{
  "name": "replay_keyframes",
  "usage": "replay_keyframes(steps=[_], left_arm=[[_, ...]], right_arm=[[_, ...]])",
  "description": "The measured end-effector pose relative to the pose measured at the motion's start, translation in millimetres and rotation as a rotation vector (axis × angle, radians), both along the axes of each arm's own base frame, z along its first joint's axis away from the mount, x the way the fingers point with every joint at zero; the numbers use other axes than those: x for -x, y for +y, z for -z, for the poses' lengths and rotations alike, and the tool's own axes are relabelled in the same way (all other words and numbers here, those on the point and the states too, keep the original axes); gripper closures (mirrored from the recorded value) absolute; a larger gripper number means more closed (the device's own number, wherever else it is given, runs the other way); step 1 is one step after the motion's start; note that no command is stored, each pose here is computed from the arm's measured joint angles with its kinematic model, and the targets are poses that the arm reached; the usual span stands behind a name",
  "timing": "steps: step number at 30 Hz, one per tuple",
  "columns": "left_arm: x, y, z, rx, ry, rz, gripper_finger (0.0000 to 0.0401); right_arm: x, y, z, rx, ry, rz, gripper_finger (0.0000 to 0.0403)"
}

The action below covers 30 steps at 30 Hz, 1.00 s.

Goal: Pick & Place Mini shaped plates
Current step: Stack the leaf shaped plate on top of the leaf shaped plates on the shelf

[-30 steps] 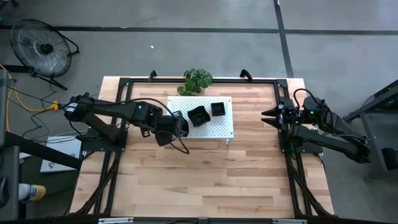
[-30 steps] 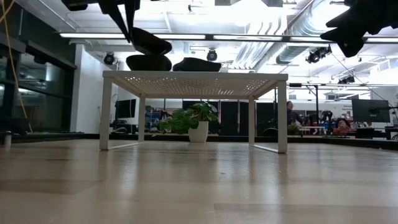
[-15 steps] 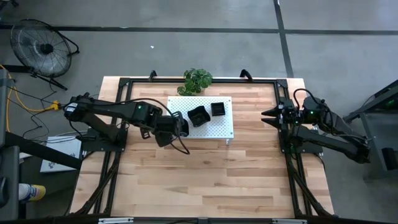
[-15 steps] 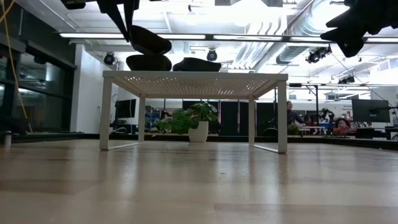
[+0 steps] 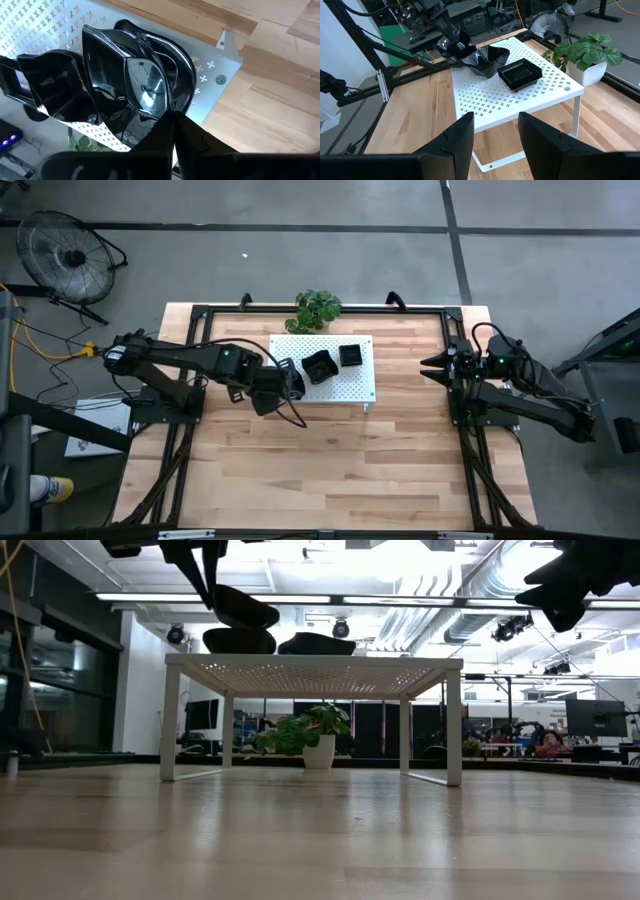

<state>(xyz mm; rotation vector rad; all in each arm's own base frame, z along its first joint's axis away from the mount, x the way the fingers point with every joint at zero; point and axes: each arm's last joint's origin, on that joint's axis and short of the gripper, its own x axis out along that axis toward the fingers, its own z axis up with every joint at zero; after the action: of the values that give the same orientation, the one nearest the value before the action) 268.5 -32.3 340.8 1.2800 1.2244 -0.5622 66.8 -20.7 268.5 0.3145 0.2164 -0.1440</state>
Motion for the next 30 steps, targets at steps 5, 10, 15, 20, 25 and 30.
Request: replay_keyframes(steps=[5, 10, 15, 20, 25, 30], left_arm=[[-3.3, 7.5, 4.4, -0.008, 0.034, -0.018, 0.04], [-4.5, 20.5, 3.5, 0.02, 0.02, -0.071, 0.04], [-2.7, 25.8, 4.4, 0.048, 0.045, -0.09, 0.04], [-2.7, 24.0, 4.6, 0.065, 0.046, -0.08, 0.04], [-2.1, 23.5, 4.9, 0.097, 0.048, -0.099, 0.04], [-2.1, 23.5, 4.9, 0.098, 0.047, -0.102, 0.0398]], right_arm=[[0.0, 0.0, 0.0, 0.0, 0.0, 0.0, 0.0254], [0.0, 0.0, 0.0, 0.0, 0.0, 0.0, 0.0254], [0.0, 0.0, 0.0, 0.001, 0.001, 0.0, 0.0254], [0.0, 0.0, 0.2, 0.0, 0.002, -0.001, 0.0254], [0.1, 0.0, 0.3, -0.002, 0.003, 0.0, 0.0254], [0.2, 0.1, 0.7, -0.003, 0.007, 0.0, 0.0254]])
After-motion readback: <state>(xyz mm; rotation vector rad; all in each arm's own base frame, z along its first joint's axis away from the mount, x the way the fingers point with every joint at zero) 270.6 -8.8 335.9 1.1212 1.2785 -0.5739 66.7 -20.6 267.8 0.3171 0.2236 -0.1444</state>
